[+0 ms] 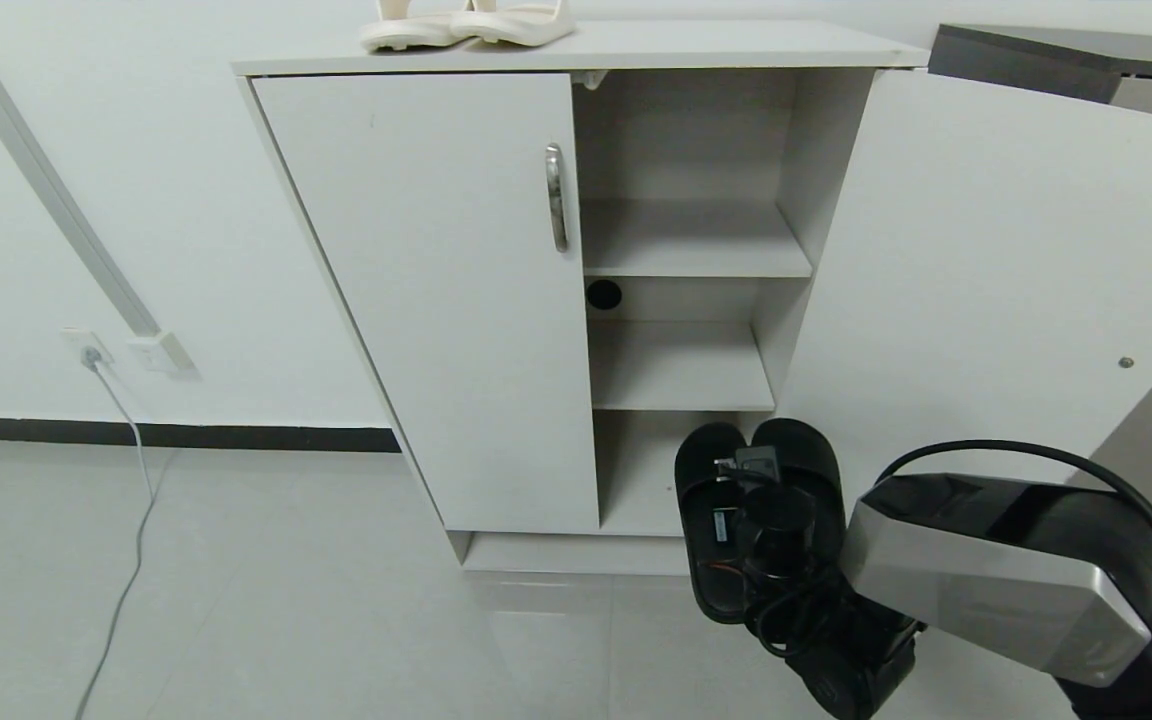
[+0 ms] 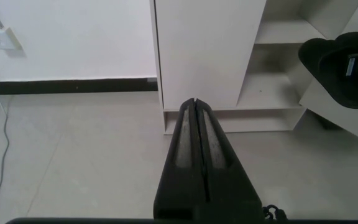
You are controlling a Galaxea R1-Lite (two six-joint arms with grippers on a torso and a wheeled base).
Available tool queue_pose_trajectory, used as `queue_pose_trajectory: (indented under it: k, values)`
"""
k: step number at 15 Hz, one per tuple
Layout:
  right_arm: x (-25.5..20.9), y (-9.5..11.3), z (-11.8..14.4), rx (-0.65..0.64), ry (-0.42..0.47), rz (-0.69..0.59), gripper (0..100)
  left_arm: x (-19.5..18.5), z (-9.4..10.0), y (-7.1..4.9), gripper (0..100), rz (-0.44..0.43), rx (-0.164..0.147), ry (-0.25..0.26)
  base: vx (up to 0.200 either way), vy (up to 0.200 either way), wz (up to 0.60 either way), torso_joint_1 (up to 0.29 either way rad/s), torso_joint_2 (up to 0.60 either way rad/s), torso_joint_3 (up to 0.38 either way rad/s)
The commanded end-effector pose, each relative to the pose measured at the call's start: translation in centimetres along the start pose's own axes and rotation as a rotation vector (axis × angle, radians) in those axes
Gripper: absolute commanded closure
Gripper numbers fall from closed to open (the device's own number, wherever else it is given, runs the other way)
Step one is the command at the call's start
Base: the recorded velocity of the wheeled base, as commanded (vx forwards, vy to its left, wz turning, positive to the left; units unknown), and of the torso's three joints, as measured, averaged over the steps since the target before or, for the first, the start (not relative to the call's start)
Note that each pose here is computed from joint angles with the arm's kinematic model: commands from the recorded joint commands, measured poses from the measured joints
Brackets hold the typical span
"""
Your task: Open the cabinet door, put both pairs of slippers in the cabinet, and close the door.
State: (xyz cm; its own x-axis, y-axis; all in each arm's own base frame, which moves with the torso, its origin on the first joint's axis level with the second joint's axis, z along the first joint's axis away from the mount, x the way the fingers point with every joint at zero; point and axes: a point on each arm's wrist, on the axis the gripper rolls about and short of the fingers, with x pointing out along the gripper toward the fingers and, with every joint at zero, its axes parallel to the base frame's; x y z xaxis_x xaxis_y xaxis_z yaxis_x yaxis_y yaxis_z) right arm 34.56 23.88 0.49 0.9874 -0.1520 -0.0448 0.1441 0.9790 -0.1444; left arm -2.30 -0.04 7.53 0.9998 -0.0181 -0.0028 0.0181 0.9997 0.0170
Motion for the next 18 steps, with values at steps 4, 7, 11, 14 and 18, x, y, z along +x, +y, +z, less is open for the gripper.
queue_pose_trajectory:
  k: [4,7,11,14,18]
  values:
    - [-0.1,0.1,0.3,0.006,-0.007,0.002,100,0.0,0.0,0.0,100,0.000,0.000,0.002,0.000,0.000,0.00,0.000,0.00,0.000]
    - [-1.4,1.5,0.7,0.022,-0.026,0.054,100,0.0,0.0,0.0,100,0.000,0.000,0.002,0.000,0.000,0.00,0.000,0.00,0.000]
    - [-1.1,3.4,2.2,0.096,-0.067,0.090,100,0.0,0.0,0.0,100,0.001,0.000,0.002,0.000,0.000,0.00,0.000,0.00,0.000]
    - [-0.2,4.9,2.7,0.180,0.018,0.115,100,0.0,0.0,0.0,100,0.001,0.000,0.002,0.000,0.000,0.00,0.000,0.00,0.000]
    - [-0.1,5.1,3.1,0.201,0.022,0.159,100,0.0,0.0,0.0,100,0.001,0.000,0.002,0.000,0.000,0.00,0.000,0.00,0.000]
